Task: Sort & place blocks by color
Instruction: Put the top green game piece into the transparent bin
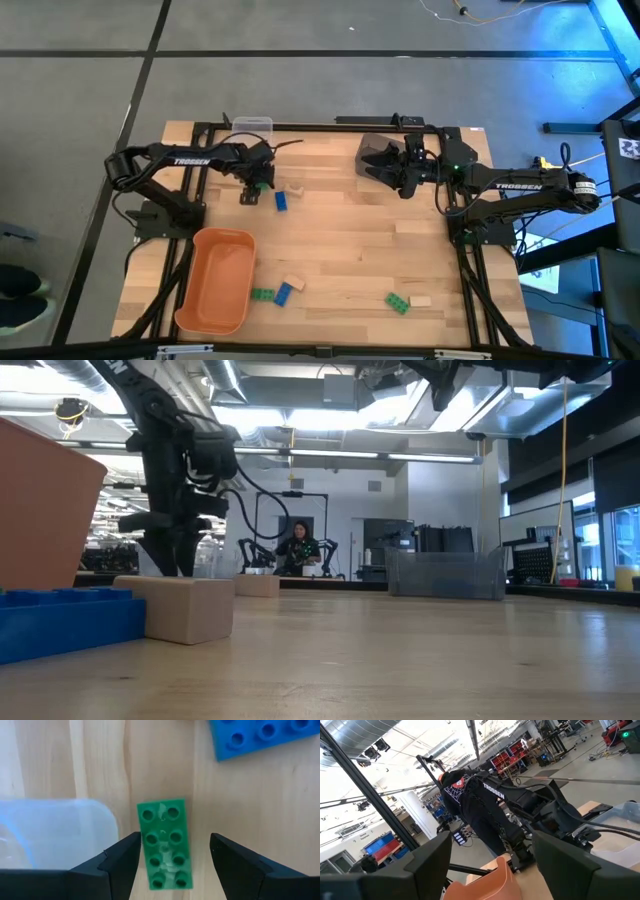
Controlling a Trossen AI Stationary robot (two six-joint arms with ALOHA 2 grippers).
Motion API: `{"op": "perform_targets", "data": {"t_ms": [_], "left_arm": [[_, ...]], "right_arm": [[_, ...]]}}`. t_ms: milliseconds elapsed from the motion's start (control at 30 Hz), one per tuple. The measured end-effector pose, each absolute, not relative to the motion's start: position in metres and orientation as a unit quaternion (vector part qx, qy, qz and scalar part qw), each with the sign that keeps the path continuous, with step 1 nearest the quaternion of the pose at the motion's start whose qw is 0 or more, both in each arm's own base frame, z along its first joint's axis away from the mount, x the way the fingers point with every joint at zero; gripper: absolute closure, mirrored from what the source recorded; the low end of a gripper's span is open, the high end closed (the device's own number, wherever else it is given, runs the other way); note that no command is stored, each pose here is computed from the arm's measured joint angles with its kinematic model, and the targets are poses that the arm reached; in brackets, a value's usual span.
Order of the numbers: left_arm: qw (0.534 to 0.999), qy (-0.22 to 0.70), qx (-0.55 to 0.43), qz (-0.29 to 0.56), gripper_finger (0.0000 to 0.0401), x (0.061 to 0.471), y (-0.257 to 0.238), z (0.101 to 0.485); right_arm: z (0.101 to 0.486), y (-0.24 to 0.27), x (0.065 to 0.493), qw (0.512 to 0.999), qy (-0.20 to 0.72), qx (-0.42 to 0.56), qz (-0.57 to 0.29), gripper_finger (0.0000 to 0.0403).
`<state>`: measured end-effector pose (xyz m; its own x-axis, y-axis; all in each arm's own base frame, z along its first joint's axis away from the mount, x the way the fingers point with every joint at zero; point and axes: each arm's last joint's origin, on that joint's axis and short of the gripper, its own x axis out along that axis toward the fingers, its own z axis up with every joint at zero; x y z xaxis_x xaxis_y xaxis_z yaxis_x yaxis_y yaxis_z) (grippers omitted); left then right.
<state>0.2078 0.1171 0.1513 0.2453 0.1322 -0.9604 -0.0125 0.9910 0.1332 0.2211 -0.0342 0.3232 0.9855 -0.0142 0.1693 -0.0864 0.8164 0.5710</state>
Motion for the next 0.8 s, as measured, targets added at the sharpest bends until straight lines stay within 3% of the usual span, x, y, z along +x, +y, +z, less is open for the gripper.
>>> {"op": "perform_targets", "data": {"t_ms": [800], "left_arm": [[0.756,0.640,0.136,-0.002,0.0173,0.222,0.073,0.149]], "right_arm": [[0.323,-0.034,0.221,0.950,-0.083,0.301,0.019,0.0126]]}}
